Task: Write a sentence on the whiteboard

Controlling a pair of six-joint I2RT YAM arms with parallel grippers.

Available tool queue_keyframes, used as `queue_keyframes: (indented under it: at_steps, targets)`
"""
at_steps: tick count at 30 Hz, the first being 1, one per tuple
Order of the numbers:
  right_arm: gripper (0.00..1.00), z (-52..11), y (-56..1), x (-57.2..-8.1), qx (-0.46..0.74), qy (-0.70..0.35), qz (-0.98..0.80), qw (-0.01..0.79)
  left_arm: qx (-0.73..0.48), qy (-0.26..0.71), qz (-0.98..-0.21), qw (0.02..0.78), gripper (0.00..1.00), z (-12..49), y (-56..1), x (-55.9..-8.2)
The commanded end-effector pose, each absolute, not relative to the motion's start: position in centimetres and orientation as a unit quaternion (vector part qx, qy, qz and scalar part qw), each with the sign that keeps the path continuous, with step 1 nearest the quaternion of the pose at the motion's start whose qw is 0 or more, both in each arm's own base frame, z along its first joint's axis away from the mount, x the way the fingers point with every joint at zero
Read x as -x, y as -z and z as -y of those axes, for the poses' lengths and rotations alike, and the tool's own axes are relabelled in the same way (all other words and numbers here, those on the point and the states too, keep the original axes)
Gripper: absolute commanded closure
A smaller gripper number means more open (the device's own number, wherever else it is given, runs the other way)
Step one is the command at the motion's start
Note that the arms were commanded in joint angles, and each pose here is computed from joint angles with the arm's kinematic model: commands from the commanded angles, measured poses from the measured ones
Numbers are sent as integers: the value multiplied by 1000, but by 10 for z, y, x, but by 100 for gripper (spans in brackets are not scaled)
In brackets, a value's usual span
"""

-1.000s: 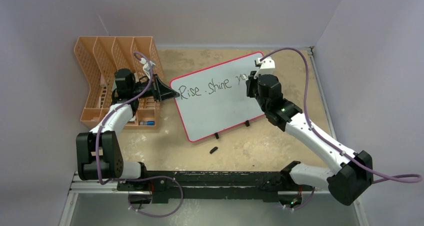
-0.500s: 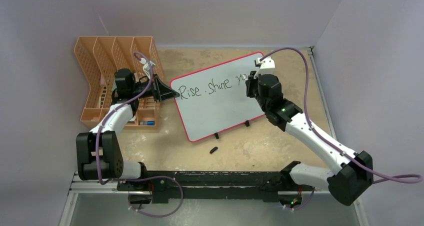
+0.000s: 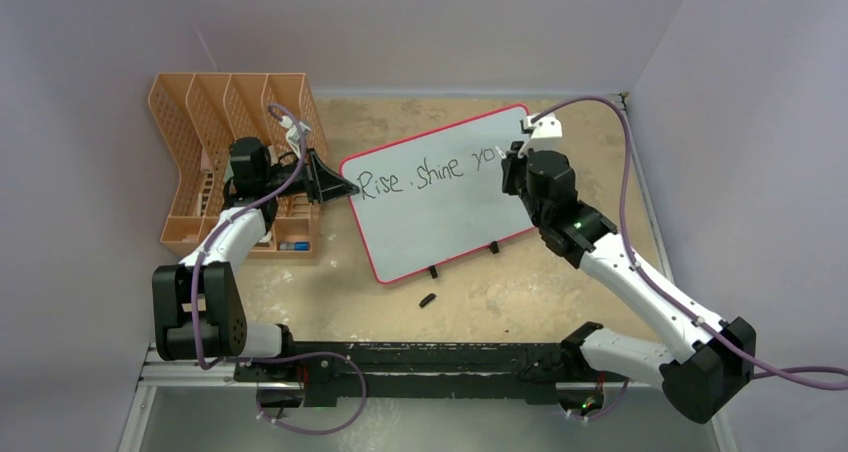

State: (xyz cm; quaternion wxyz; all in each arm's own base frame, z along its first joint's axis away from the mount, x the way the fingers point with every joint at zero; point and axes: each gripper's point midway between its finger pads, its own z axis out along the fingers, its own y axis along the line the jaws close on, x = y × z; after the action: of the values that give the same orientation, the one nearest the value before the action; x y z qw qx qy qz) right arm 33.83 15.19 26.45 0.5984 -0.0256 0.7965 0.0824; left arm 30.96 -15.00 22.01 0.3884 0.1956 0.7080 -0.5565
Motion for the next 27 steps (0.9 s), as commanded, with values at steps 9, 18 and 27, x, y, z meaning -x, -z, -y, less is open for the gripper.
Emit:
queue_keyframes:
  at_steps: [9, 18, 27]
  targets:
    - [100, -133, -272, -350, 14, -81, -782, 618, -213, 539, -700, 417, 100, 147, -233, -318]
    - [100, -144, -273, -351, 37, -101, -780, 616, -213, 539, -701, 416, 100, 147, -232, -318]
    - [100, -149, -271, -353, 48, -106, -782, 613, -213, 539, -701, 416, 100, 147, -232, -318]
